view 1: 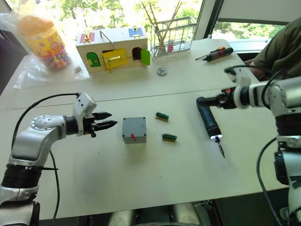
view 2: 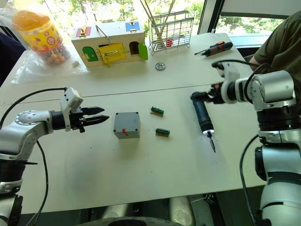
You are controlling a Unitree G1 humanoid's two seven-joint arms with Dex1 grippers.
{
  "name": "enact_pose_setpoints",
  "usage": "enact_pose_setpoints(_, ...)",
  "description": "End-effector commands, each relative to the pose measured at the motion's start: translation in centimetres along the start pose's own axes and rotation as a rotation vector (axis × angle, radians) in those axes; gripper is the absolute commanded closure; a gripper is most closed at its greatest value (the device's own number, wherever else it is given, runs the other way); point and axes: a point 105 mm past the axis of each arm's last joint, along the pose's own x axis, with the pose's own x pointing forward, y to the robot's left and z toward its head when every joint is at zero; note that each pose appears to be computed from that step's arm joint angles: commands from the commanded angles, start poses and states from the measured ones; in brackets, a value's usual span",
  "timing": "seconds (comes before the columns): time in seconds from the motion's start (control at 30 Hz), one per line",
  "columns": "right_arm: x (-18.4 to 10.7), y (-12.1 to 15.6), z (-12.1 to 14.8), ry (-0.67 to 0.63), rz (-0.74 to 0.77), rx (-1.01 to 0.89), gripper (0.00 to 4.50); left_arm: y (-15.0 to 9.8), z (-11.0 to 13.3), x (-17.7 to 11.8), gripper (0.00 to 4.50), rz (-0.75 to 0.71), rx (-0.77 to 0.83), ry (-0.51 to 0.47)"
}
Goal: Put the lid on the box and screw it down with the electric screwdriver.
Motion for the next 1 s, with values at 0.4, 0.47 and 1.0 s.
enact_pose_setpoints(0.4,4.3,14.0,-11.0,0.027,0.361,-0.406,0.03,-1.8,-1.3,1.5,2.29,0.08,0.035,0.017)
enact_pose_setpoints(0.47,4.9,14.2,-10.8,0.019,0.349,-0.409,0.03,-2.2,-1.0,1.6,2.29,0.066,0.047,0.014)
enact_pose_setpoints(1.0,6.6,16.1,-9.7,0.027,0.386,-0.431,0.03,-1.8,0.3,3.5,2.29,0.07,0.131,0.0)
